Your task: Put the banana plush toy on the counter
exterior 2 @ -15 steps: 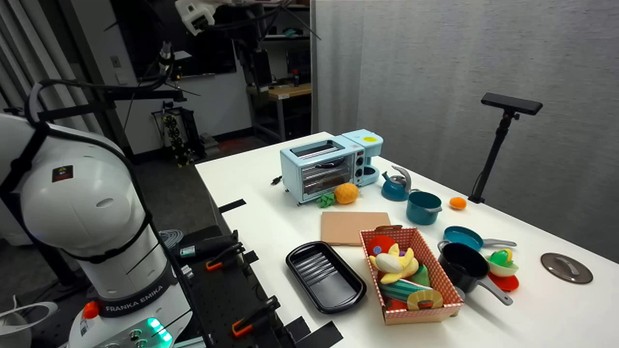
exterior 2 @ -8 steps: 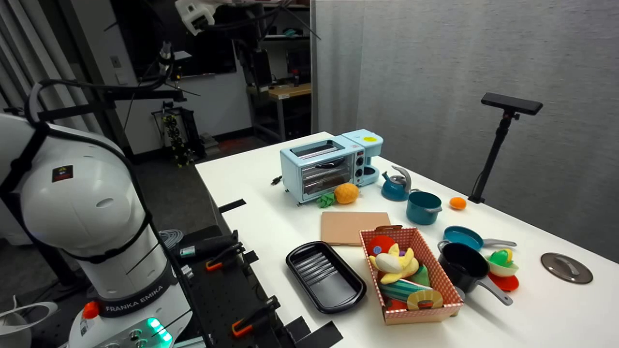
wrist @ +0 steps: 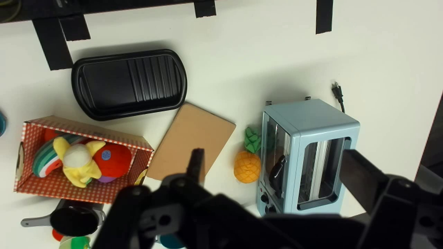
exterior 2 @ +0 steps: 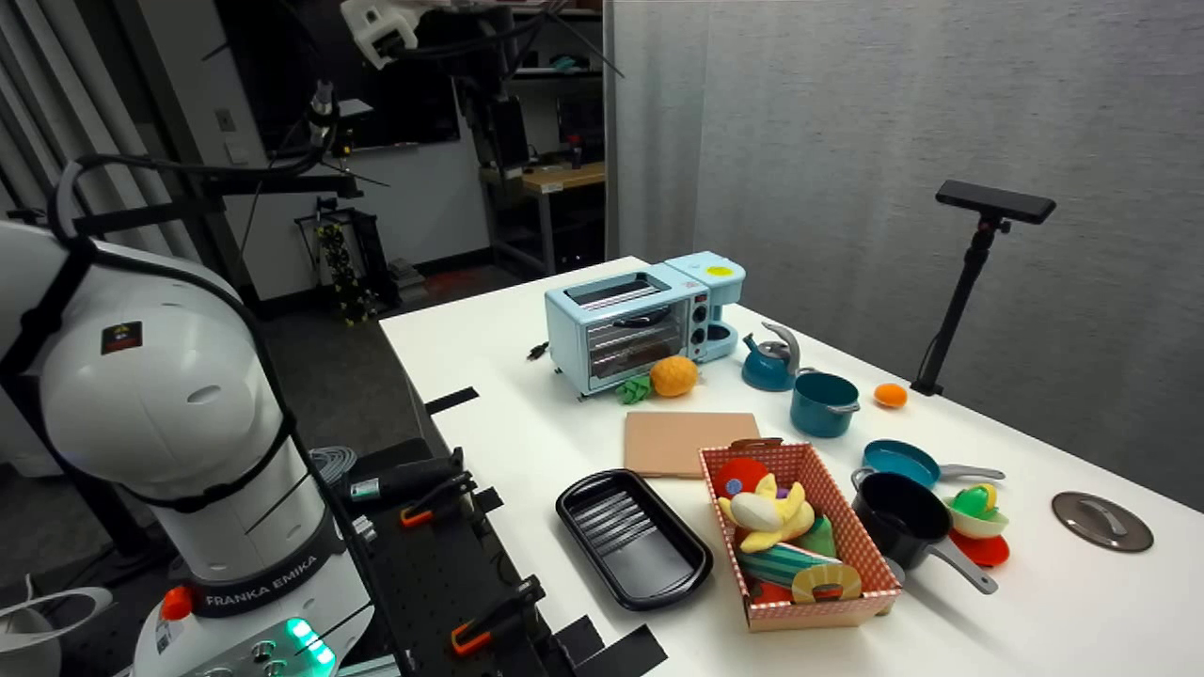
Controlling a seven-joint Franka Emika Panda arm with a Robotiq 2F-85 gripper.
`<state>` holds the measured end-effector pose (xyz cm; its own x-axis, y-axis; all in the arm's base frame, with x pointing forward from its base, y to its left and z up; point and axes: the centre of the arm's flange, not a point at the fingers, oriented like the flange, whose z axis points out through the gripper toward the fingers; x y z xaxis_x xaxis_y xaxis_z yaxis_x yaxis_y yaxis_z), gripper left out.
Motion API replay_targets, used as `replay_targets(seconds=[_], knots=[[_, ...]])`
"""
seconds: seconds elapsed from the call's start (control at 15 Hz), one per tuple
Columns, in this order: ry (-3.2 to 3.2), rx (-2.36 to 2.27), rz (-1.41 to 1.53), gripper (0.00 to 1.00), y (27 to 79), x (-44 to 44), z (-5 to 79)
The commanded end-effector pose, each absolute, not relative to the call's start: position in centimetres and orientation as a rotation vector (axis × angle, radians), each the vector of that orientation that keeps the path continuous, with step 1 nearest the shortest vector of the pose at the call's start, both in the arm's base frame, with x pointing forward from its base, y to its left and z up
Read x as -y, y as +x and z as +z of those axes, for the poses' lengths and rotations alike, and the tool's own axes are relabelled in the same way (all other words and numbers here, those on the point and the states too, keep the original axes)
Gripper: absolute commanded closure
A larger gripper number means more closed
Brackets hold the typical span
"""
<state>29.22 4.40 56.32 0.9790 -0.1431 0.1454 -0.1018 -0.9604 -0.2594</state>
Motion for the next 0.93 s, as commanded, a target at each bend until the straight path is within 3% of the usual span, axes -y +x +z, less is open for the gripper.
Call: replay_targets(seconds=[0.0, 0.4, 0.87], knots=[[-2.873, -0.181, -0.238, 0.00, 29.2, -4.4, 56.3], [-2.873, -0.181, -0.238, 0.00, 29.2, -4.4, 56.3], [-2.898, -0.334, -0.211, 0.00, 32.9, -1.2, 57.1]])
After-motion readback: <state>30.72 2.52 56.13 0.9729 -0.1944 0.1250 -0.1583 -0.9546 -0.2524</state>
